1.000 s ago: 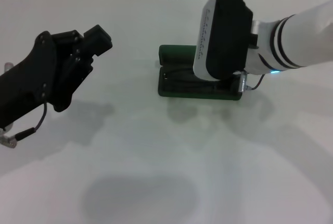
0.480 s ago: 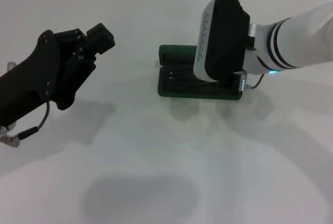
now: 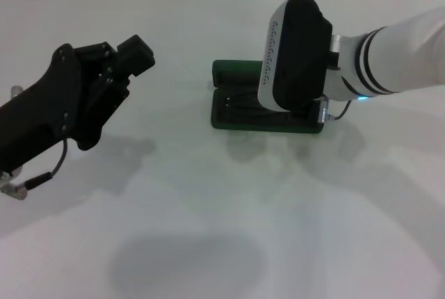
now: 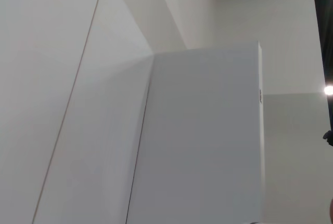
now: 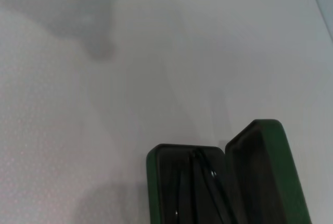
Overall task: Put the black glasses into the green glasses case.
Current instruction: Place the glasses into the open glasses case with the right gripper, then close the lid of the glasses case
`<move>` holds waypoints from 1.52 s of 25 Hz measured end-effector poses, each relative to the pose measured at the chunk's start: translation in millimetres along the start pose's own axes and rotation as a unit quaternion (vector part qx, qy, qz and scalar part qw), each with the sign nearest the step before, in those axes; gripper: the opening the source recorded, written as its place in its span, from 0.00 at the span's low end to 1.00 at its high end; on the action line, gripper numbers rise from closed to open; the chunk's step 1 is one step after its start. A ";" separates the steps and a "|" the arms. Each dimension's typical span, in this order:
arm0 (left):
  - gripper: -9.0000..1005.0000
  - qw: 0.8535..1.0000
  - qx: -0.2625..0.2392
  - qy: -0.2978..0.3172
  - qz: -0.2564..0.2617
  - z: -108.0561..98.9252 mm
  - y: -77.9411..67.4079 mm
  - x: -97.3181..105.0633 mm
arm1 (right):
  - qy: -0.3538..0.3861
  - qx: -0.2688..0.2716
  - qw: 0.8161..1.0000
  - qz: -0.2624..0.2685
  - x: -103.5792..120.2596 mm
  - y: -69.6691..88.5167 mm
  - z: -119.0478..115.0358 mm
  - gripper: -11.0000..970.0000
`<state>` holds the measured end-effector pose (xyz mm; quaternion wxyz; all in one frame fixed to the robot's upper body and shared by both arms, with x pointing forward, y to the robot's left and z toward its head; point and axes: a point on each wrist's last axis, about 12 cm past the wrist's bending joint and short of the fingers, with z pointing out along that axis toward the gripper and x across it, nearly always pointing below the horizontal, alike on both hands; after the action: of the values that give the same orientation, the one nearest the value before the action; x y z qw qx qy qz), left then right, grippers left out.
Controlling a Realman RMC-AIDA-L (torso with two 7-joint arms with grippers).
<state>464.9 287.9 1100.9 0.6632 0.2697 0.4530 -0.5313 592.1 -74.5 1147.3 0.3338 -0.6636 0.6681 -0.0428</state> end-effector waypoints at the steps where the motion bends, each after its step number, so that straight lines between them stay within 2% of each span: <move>1: 0.04 1.000 0.000 0.000 0.000 0.0 -0.1 0.1 | 0.000 0.000 1.000 0.000 0.0 0.0 0.0 0.05; 13: 0.04 1.000 -0.002 0.000 -0.002 -0.8 -1.7 1.4 | -0.004 0.000 1.000 -0.001 -1.0 1.4 -1.8 0.09; 17: 0.05 1.000 -0.002 0.000 -0.002 -1.0 -1.7 1.4 | -0.019 -0.003 1.000 0.012 -0.8 7.8 -8.3 0.13; 21: 0.05 1.000 -0.016 -0.001 0.004 -3.1 4.7 -4.0 | -0.065 -0.004 0.996 0.064 1.9 13.1 -24.3 0.13; 24: 0.04 0.999 -0.043 -0.002 0.016 -6.1 18.1 -15.6 | -0.118 -0.012 0.982 0.148 13.2 7.3 -46.1 0.13; 26: 0.05 0.999 -0.050 0.001 0.019 -7.1 23.1 -20.5 | -0.160 -0.029 0.968 0.191 25.0 1.8 -63.0 0.14; 27: 0.05 0.998 -0.058 0.010 0.020 -8.9 29.8 -27.4 | -0.185 -0.043 0.960 0.206 30.6 0.1 -71.3 0.14; 28: 0.05 0.998 -0.058 0.037 0.011 -5.2 45.1 -41.4 | -0.213 -0.065 0.951 0.216 37.2 0.5 -80.2 0.14; 30: 0.05 0.997 -0.049 0.056 0.006 4.5 56.5 -49.0 | -0.285 -0.103 0.923 0.236 61.5 -0.4 -105.7 0.14; 34: 0.07 0.991 -0.017 0.132 -0.013 51.6 90.1 -60.7 | -0.381 -0.118 0.871 0.287 131.7 3.7 -157.0 0.14; 35: 0.09 0.986 -0.008 0.163 -0.019 66.2 98.5 -62.8 | -0.392 -0.120 0.864 0.291 145.6 8.4 -164.5 0.14; 38: 0.13 0.976 -0.005 0.218 -0.015 91.5 113.6 -64.2 | -0.413 -0.118 0.848 0.310 188.9 33.8 -171.1 0.14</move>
<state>599.8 273.6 1184.4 0.5417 0.3687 0.5931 -0.4678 496.6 -309.5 1189.2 0.4941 -0.4129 0.6392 0.4205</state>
